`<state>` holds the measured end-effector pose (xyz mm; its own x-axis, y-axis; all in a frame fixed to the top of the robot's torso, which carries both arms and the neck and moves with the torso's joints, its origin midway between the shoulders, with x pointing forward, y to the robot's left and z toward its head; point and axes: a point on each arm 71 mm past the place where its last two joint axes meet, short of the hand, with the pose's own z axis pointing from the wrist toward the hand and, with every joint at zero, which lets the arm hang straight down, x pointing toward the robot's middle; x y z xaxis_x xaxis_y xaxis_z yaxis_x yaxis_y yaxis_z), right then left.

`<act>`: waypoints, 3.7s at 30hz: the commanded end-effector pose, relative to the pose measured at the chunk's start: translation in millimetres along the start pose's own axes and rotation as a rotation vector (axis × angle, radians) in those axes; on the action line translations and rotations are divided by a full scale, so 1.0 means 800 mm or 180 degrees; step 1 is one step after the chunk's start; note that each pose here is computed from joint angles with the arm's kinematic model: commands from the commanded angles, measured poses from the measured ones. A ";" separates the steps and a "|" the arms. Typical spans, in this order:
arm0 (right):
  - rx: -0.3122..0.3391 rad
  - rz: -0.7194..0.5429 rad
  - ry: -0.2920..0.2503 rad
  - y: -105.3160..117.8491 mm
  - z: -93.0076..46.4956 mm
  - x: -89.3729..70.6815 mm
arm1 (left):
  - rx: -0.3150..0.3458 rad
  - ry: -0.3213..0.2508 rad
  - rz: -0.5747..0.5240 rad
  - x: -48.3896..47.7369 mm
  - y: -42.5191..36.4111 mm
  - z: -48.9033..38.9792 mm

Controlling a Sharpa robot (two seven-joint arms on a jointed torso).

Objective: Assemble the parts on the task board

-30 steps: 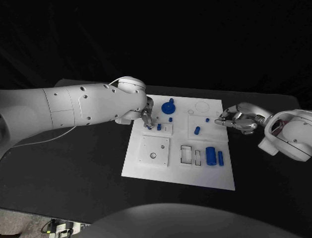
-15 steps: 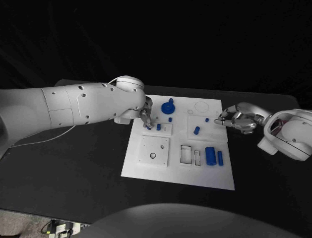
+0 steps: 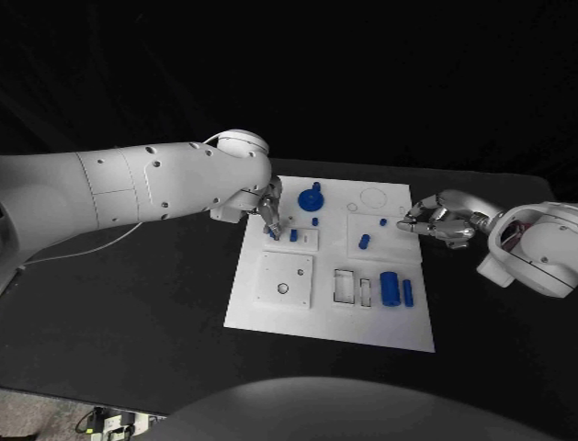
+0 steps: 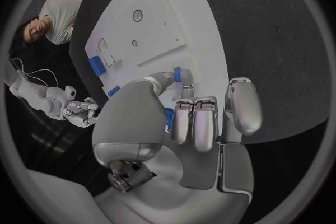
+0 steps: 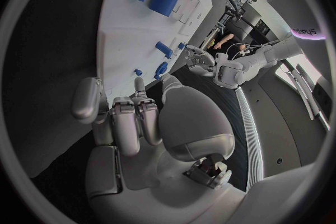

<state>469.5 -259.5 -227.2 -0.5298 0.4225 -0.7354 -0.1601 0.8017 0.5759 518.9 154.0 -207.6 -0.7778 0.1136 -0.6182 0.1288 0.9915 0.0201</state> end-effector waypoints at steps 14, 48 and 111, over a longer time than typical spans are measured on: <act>-0.0009 -0.0027 0.0050 0.000 -0.001 0.002 | 0.0036 0.0150 0.0021 -0.001 -0.0065 0.001; -0.0010 -0.0027 0.0060 0.000 -0.001 0.003 | -0.0027 0.0026 0.0072 -0.006 -0.0104 0.004; -0.0005 -0.0022 0.0066 -0.001 -0.003 0.003 | -0.0045 0.0102 0.0026 0.006 -0.0069 0.015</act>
<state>467.5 -261.4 -227.4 -0.5341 0.4217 -0.7327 -0.1576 0.8019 0.5763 523.9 149.4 -217.2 -0.7874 0.1095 -0.6066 0.1152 0.9929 0.0296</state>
